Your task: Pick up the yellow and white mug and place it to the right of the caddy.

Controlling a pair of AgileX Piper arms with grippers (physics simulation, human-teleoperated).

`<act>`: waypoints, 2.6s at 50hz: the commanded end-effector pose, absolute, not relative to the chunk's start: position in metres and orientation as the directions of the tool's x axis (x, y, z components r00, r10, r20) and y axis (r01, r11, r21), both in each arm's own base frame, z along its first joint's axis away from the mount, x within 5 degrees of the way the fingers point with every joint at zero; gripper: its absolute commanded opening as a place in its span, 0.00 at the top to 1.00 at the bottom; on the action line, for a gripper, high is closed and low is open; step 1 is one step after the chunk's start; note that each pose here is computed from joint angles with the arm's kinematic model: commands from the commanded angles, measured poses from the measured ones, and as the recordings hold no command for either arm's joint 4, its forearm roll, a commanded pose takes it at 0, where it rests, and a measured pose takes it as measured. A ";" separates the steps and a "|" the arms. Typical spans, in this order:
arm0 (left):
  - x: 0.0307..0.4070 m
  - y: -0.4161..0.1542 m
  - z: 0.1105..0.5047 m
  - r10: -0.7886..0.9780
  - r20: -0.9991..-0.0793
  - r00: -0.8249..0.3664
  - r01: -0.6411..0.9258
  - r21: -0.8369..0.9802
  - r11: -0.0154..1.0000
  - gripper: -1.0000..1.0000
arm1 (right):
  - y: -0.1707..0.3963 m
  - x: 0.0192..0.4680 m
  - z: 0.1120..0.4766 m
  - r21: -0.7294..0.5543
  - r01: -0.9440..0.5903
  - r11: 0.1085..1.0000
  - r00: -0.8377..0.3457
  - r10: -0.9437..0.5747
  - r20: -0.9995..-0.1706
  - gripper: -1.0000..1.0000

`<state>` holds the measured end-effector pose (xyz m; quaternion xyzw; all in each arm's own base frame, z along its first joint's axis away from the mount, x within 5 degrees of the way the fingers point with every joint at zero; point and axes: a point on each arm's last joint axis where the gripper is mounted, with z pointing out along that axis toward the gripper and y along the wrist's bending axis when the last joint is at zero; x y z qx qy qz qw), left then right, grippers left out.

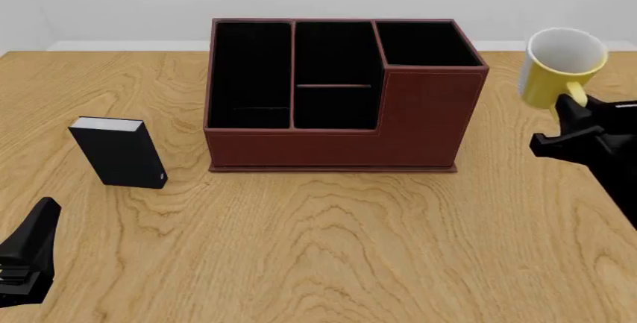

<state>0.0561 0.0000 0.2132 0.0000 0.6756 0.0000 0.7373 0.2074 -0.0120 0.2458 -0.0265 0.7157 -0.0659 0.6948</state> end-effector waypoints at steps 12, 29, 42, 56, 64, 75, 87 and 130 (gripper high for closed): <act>0.056 0.000 0.213 0.000 -0.996 0.087 0.000 0.000 1.000 0.00 | -0.013 0.213 0.221 -0.108 0.053 0.993 -0.068 -0.104 -0.992 1.00; 0.056 0.000 0.213 0.000 -0.996 0.087 0.000 0.000 1.000 0.00 | -0.013 0.218 0.208 -0.112 0.049 0.993 -0.090 -0.107 -0.990 1.00; 0.056 0.000 0.213 0.000 -0.996 0.087 0.000 0.000 1.000 0.00 | -0.014 0.225 0.201 -0.116 0.048 0.992 -0.108 -0.110 -0.988 1.00; 0.056 0.000 0.213 0.000 -0.996 0.087 0.000 0.000 1.000 0.00 | -0.015 0.232 0.186 -0.114 0.048 0.992 -0.135 -0.107 -0.985 1.00; 0.056 0.000 0.213 0.000 -0.996 0.087 0.000 0.000 1.000 0.00 | -0.015 0.237 0.179 -0.111 0.047 0.993 -0.148 -0.103 -0.984 1.00; 0.056 0.000 0.213 0.000 -0.996 0.087 0.000 0.000 1.000 0.00 | -0.015 0.242 0.161 -0.121 0.043 0.992 -0.177 -0.112 -0.978 1.00; 0.056 0.000 0.213 0.000 -0.996 0.087 0.000 0.000 1.000 0.00 | -0.017 0.248 0.152 -0.110 0.047 0.993 -0.194 -0.098 -0.976 1.00; 0.056 0.000 0.213 0.000 -0.996 0.087 0.000 0.000 1.000 0.00 | -0.021 0.262 0.125 -0.097 0.054 0.994 -0.250 -0.080 -0.965 1.00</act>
